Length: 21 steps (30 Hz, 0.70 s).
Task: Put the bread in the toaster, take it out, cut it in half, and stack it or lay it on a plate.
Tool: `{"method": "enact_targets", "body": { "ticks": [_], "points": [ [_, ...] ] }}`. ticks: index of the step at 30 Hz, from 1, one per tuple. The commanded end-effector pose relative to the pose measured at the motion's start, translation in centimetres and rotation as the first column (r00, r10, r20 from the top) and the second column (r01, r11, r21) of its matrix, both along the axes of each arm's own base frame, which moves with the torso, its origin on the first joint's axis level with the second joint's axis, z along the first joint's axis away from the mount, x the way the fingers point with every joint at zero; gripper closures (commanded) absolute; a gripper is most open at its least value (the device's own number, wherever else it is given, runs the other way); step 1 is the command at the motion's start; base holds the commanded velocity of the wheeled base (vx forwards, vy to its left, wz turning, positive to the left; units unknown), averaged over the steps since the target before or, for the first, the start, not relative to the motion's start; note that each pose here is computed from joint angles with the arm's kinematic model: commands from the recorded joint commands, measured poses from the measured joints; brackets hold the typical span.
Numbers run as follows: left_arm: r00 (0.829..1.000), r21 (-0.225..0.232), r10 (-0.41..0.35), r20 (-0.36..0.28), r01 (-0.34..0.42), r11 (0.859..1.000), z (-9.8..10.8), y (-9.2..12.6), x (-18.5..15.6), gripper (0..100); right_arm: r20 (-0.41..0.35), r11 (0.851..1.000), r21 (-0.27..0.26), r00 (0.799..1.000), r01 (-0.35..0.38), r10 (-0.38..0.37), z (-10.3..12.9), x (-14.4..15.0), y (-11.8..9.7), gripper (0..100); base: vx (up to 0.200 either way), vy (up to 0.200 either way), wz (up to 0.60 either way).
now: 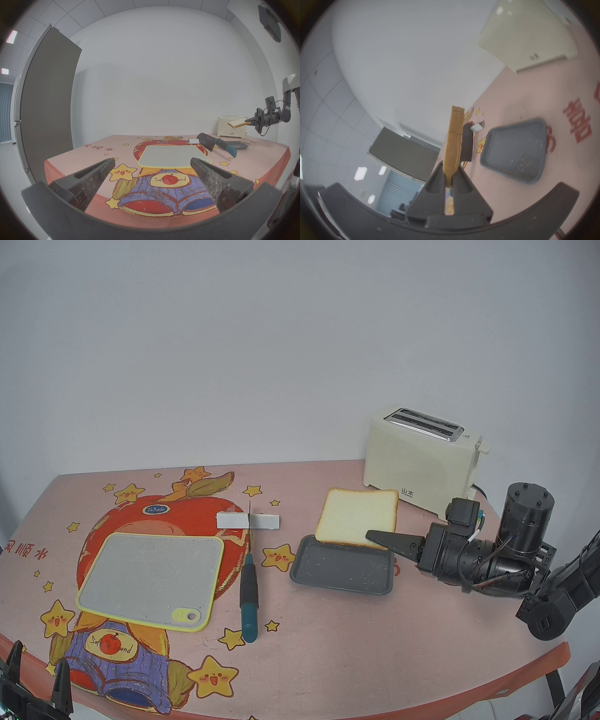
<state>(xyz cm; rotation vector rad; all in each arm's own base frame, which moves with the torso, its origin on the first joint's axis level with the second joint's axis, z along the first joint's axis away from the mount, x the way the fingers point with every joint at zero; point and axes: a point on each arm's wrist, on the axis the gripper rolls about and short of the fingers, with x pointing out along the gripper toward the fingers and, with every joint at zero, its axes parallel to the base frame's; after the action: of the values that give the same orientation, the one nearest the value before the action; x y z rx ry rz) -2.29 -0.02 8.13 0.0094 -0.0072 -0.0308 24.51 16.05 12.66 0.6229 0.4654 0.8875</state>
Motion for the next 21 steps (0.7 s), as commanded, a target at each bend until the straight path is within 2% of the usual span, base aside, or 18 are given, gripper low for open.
{"method": "enact_targets", "body": {
  "ticks": [1,3,5,9,16,17,21],
  "points": [
    [1.000,0.000,0.000,-0.001,0.000,1.000,-0.5,0.0,0.0,0,0.161,0.997,-0.076,0.987,0.016,-0.003,-1.6,-0.6,-0.3,100,0.000,0.000,0.00],
    [1.000,0.000,0.000,-0.001,0.000,1.000,-0.5,0.0,0.0,0,0.213,0.998,-0.064,0.977,0.013,0.001,-1.8,-0.6,0.0,100,0.000,0.000,0.00],
    [1.000,0.000,0.000,-0.001,0.000,1.000,-0.5,0.0,0.0,0,0.274,0.995,-0.100,0.962,0.018,0.010,-2.3,-0.4,0.0,100,0.000,0.000,0.00],
    [1.000,0.000,0.000,-0.001,0.000,1.000,-0.5,0.0,0.0,0,0.323,0.988,-0.154,0.946,0.024,0.028,-3.4,-0.3,-0.1,100,0.000,0.000,0.00],
    [1.000,0.000,0.000,-0.001,0.000,1.000,-0.5,0.0,0.0,0,0.344,0.988,-0.154,0.938,0.016,0.039,-3.3,-0.6,0.1,100,0.000,0.000,0.00],
    [1.000,0.000,0.000,-0.001,0.000,1.000,-0.5,0.0,0.0,0,0.370,0.985,-0.170,0.928,0.028,0.037,-3.2,-0.5,-0.1,100,0.000,0.000,0.00],
    [1.000,0.000,0.000,-0.001,0.000,1.000,-0.5,0.0,0.0,0,0.404,0.979,-0.199,0.914,0.044,0.041,-3.2,-0.3,-0.3,100,0.000,0.000,0.00]
  ]
}}
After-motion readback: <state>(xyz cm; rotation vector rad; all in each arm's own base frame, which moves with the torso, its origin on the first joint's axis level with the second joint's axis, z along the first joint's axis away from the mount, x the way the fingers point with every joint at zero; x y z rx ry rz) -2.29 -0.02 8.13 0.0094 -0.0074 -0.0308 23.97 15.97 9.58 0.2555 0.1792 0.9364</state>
